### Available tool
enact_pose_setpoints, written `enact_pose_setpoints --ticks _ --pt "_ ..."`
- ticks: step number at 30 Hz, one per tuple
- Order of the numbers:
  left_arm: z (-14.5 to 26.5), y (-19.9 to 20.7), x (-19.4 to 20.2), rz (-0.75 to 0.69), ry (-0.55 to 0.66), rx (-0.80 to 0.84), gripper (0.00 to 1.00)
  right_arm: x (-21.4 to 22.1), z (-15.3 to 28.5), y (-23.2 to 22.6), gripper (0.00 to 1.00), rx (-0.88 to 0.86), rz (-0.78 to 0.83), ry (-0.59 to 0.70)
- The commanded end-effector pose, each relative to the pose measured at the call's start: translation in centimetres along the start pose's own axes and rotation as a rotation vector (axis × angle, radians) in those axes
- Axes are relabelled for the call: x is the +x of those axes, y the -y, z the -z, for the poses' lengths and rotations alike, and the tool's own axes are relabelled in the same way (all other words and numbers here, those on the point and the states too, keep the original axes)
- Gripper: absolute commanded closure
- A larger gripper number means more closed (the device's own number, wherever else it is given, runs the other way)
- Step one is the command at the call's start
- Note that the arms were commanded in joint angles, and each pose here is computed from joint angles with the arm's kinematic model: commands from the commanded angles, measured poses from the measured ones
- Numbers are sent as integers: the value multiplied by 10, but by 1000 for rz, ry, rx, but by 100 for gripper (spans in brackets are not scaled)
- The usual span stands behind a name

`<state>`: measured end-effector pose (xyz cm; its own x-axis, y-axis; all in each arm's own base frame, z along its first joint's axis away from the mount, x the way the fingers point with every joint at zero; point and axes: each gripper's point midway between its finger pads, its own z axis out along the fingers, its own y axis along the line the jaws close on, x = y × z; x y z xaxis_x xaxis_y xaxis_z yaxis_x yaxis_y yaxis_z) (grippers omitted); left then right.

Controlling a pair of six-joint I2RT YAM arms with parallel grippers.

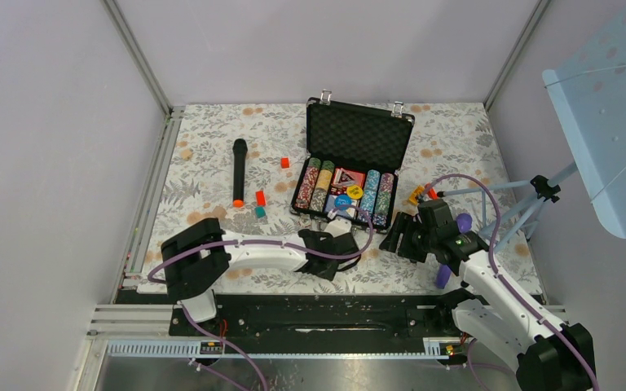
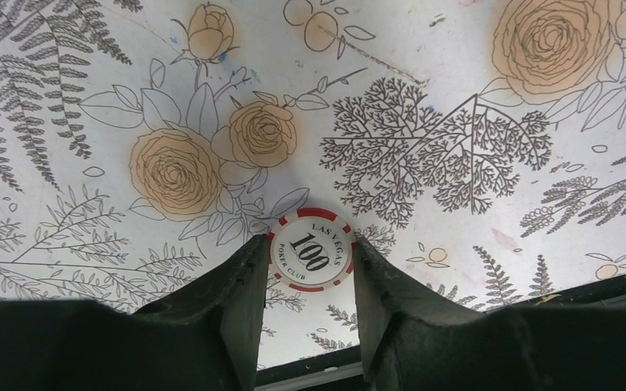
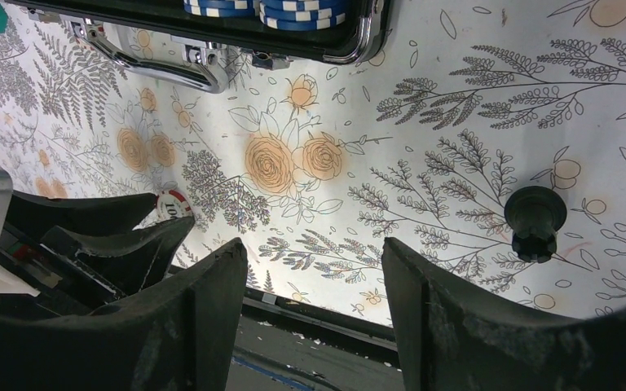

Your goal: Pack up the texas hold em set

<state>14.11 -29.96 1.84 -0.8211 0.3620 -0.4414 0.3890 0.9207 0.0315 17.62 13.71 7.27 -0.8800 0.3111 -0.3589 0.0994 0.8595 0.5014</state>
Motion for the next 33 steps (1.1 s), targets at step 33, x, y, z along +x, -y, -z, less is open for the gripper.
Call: enact_pose_setpoints --ticks 33 --pt "71 16 -67 61 215 194 72 2 -41 -106 34 -551 -89 -264"
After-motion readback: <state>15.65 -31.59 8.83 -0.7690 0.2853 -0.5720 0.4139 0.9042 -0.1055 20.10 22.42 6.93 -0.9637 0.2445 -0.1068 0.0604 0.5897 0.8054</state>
